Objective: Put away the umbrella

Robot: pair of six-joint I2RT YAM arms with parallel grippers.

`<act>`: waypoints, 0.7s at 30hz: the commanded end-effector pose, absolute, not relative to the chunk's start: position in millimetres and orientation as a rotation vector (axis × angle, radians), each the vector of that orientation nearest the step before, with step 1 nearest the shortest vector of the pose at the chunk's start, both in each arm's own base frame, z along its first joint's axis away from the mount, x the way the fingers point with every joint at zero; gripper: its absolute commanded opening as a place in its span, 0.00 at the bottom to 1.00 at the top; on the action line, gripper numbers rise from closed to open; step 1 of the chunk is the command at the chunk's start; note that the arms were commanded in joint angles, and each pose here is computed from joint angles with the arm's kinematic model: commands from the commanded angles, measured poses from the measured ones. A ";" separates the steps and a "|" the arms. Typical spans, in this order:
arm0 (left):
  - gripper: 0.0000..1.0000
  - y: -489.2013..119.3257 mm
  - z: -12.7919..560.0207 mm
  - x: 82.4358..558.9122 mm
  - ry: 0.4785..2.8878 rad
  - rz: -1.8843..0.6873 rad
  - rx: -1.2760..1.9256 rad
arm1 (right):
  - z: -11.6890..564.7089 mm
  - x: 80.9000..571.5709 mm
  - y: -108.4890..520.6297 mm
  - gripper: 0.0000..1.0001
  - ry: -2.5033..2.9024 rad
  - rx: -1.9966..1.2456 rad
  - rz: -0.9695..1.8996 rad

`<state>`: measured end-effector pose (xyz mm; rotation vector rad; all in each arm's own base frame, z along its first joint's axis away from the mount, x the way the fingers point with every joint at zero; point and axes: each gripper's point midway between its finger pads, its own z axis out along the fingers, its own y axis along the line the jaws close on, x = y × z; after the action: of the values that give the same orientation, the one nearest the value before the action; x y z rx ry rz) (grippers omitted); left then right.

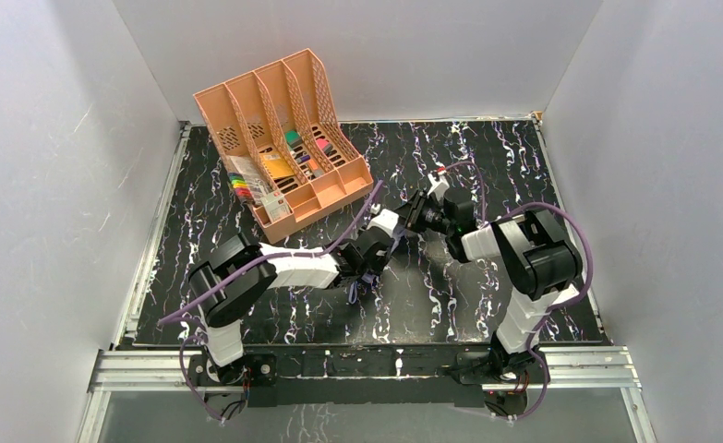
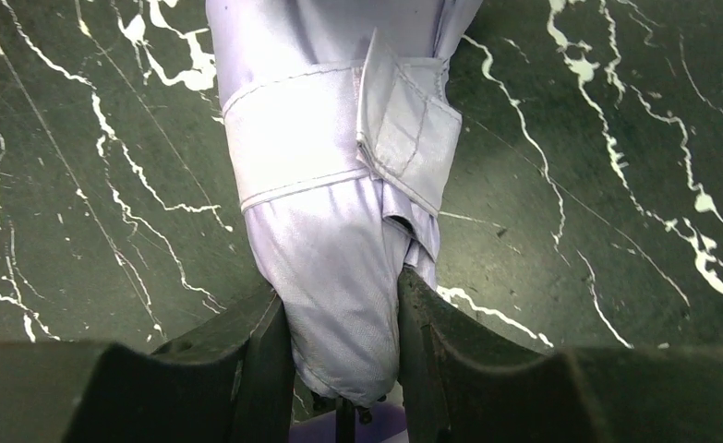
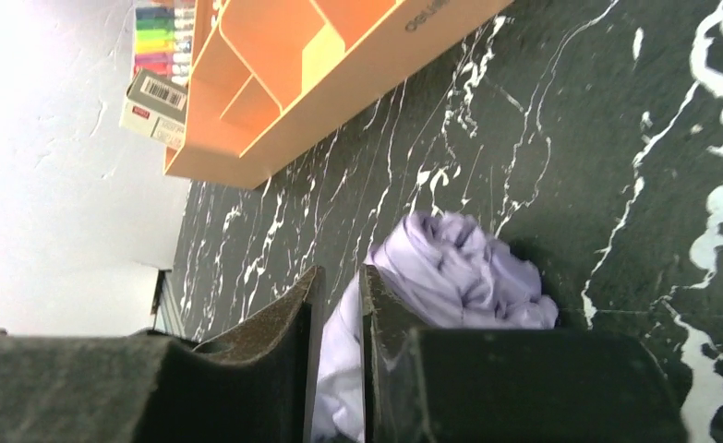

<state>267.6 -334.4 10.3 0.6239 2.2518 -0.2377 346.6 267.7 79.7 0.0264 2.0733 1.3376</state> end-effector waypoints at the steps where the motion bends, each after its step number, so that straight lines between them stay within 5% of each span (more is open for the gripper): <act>1: 0.00 -282.7 -76.4 128.7 2.662 -0.295 1.163 | 87.8 372.2 256.1 0.29 2.011 0.062 1.196; 15: 0.00 -298.0 -24.3 164.6 2.336 -0.403 1.507 | 80.3 360.1 174.0 0.39 2.321 0.045 0.589; 21: 0.33 -294.2 -4.1 200.7 2.290 -0.449 1.581 | 74.8 322.2 151.2 0.48 2.448 0.005 0.481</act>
<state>213.2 -347.1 22.0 1.3468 2.1456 -0.5165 351.7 177.0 80.8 0.0536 2.3280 0.6321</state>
